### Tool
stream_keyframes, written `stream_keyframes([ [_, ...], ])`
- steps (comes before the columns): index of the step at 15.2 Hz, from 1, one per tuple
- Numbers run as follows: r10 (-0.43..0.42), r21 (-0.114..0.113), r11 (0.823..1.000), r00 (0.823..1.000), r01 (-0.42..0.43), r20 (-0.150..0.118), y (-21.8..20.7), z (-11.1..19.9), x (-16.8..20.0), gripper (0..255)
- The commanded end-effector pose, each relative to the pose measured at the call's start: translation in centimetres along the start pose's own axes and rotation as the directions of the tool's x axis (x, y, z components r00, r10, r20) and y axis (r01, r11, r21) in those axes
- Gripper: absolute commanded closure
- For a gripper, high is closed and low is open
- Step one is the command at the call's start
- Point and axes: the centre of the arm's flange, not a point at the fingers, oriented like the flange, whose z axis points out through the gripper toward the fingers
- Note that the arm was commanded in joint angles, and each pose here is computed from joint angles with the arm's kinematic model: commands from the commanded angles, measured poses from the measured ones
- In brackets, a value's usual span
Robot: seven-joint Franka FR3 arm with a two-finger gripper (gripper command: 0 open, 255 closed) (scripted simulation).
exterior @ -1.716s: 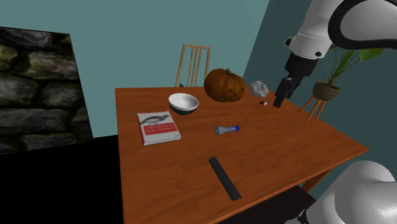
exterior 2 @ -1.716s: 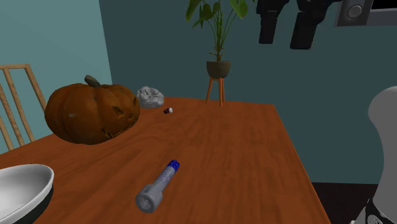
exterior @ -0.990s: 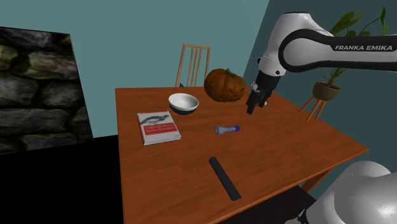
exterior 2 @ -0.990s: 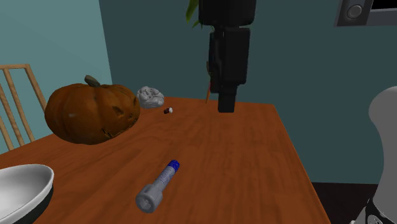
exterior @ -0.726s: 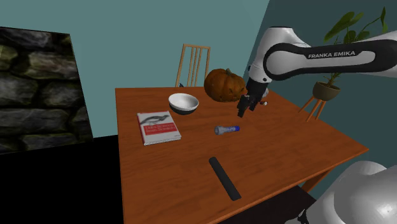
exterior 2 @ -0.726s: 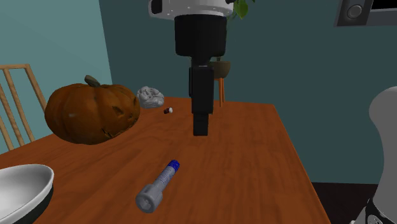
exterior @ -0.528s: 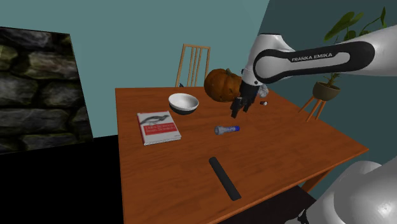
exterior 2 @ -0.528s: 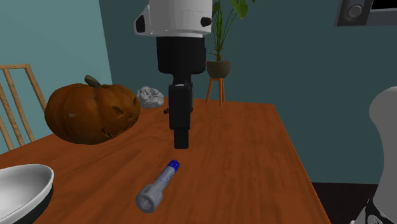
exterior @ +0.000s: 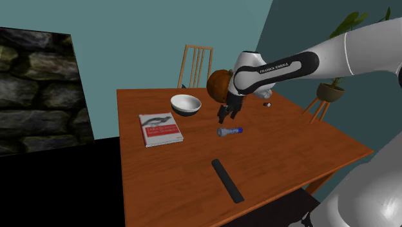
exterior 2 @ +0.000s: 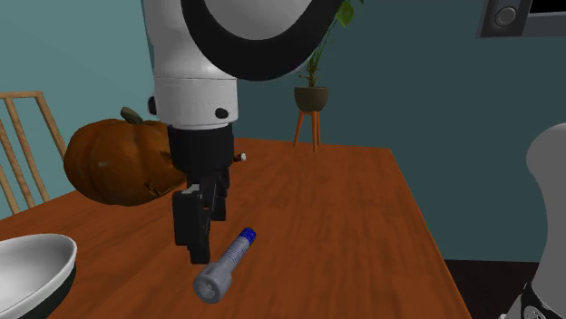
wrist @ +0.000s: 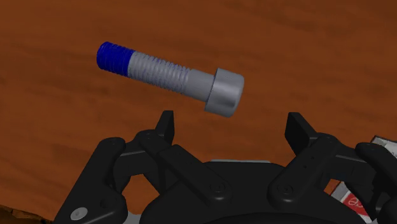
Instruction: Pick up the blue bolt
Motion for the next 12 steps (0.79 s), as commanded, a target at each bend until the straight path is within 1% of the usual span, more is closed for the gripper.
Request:
stream_keyframes([
  [1, 0.006, 0.011, 1.0, 1.0, -0.006, -0.001, 0.4, 1.9, 1.8, 0],
  [2, 0.008, 0.016, 1.0, 1.0, -0.008, -0.001, 0.6, 2.8, 2.7, 0],
  [9, 0.008, 0.016, 1.0, 1.0, -0.008, -0.001, 0.6, 6.5, 2.6, 0],
  [12, 0.008, 0.016, 1.0, 1.0, -0.008, -0.001, 0.6, 6.8, 2.6, 0],
])
